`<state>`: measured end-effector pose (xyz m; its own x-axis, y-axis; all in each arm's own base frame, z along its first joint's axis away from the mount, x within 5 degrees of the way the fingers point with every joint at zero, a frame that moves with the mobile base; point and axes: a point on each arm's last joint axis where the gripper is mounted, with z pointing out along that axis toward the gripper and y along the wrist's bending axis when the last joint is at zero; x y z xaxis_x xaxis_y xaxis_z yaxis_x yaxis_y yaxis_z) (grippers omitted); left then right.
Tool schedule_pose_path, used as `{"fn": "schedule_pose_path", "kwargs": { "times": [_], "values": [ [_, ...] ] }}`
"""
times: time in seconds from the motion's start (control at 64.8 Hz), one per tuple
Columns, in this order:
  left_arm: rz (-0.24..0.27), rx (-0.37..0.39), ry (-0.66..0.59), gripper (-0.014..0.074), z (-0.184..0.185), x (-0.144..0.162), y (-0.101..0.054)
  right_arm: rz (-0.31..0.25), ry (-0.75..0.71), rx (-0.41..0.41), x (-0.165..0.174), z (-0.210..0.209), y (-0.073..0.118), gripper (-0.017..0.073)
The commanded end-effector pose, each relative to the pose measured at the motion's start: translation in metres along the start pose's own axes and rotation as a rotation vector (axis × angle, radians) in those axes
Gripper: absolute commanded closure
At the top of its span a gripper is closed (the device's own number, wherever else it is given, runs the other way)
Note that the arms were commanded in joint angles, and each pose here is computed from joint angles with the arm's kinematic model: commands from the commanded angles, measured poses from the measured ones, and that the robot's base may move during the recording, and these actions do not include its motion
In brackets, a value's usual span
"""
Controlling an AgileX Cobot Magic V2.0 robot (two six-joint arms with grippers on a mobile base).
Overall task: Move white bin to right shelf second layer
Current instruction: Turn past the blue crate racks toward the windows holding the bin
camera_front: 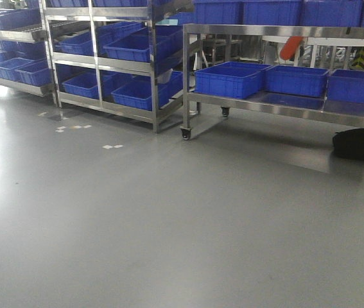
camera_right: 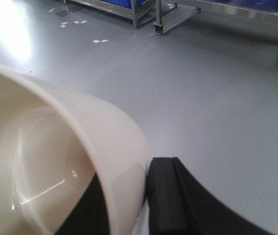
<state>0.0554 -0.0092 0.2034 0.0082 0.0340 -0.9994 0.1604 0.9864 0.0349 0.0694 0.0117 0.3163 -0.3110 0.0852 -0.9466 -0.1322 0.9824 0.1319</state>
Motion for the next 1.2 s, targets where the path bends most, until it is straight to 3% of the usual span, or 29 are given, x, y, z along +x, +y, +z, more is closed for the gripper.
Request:
{"fn": "schedule_pose_path", "kwargs": {
  "times": [0.0, 1.189],
  "values": [
    [-0.009, -0.004, -0.062, 0.0509, 0.0003, 0.004, 0.0002, -0.004, -0.118, -0.016, -0.0179, -0.0027, 0.0026, 0.0508],
    [-0.009, -0.004, -0.062, 0.0509, 0.0003, 0.004, 0.0002, -0.004, -0.118, -0.016, -0.0179, -0.0027, 0.0026, 0.0508]
  ]
}}
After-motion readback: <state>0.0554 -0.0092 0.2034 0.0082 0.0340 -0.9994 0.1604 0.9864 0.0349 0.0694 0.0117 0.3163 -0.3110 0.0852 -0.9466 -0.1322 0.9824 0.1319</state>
